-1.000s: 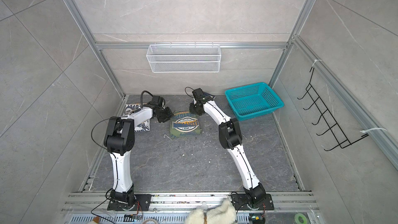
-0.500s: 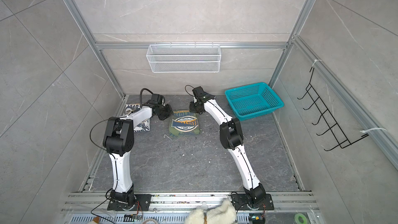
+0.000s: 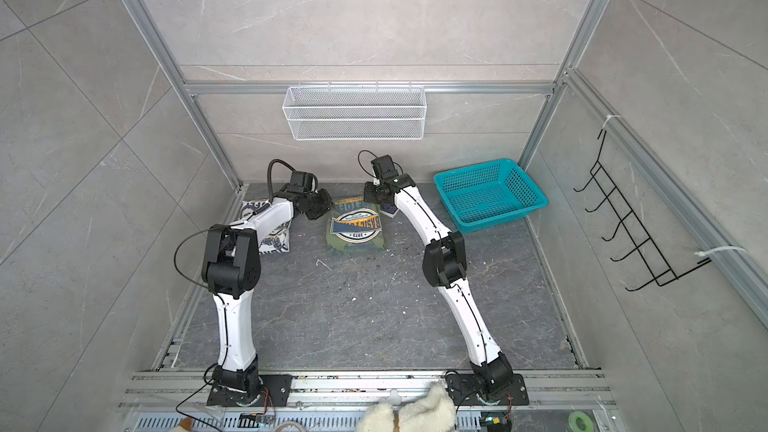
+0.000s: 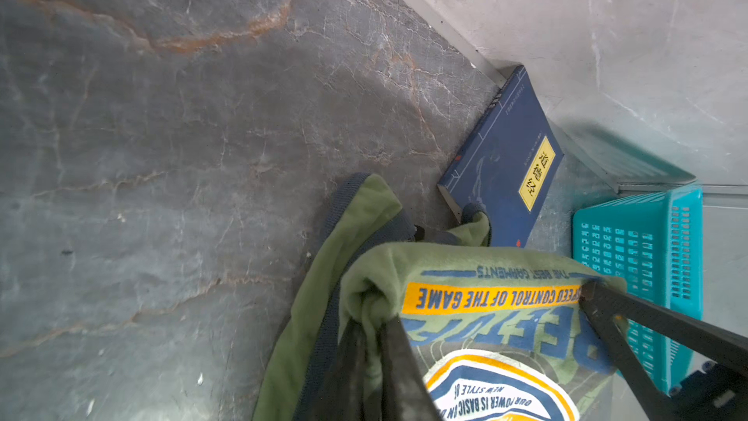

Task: Fold and stack the tank tops
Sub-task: 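Lift the green tank top with both grippers and carry it toward the white tank top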

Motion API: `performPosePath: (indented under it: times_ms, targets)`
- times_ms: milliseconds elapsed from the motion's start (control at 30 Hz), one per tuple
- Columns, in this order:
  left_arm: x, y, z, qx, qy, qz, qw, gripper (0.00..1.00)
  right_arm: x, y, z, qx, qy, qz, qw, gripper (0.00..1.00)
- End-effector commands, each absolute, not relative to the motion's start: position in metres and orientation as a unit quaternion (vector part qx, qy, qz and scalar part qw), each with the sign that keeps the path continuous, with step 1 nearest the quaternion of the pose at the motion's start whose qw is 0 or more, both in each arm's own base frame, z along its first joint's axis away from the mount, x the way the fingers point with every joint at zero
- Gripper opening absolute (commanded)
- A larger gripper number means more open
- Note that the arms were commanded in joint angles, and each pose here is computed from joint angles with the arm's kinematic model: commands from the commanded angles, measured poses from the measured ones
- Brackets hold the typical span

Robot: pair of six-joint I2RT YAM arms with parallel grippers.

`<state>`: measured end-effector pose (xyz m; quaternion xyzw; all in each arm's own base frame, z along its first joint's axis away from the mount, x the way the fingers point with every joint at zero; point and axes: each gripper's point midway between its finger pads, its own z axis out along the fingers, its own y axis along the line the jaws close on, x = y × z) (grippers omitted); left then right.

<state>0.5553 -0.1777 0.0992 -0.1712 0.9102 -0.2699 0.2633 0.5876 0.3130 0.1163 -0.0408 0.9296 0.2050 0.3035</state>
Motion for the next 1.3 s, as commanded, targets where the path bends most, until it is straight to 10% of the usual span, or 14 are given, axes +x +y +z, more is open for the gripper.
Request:
performPosePath:
  times_ms: [0, 233, 433, 1267]
  targets:
    - [0.567, -0.169, 0.083, -0.181, 0.914, -0.256, 0.257, 0.16, 0.593, 0.304, 0.077, -0.017, 0.94, 0.194, 0.279, 0.05]
    - [0.569, -0.17, 0.081, -0.168, 0.923, -0.253, 0.236, 0.63, 0.601, 0.293, 0.073, -0.003, 0.941, 0.184, 0.283, 0.57]
    - [0.545, -0.154, 0.122, -0.16, 0.925, -0.231, 0.256, 0.84, 0.58, 0.278, 0.099, -0.018, 0.95, 0.165, 0.263, 0.69]
    - [0.473, -0.189, 0.055, -0.148, 0.927, -0.314, 0.14, 0.71, 0.504, 0.29, 0.035, 0.02, 0.947, 0.274, 0.166, 0.66]
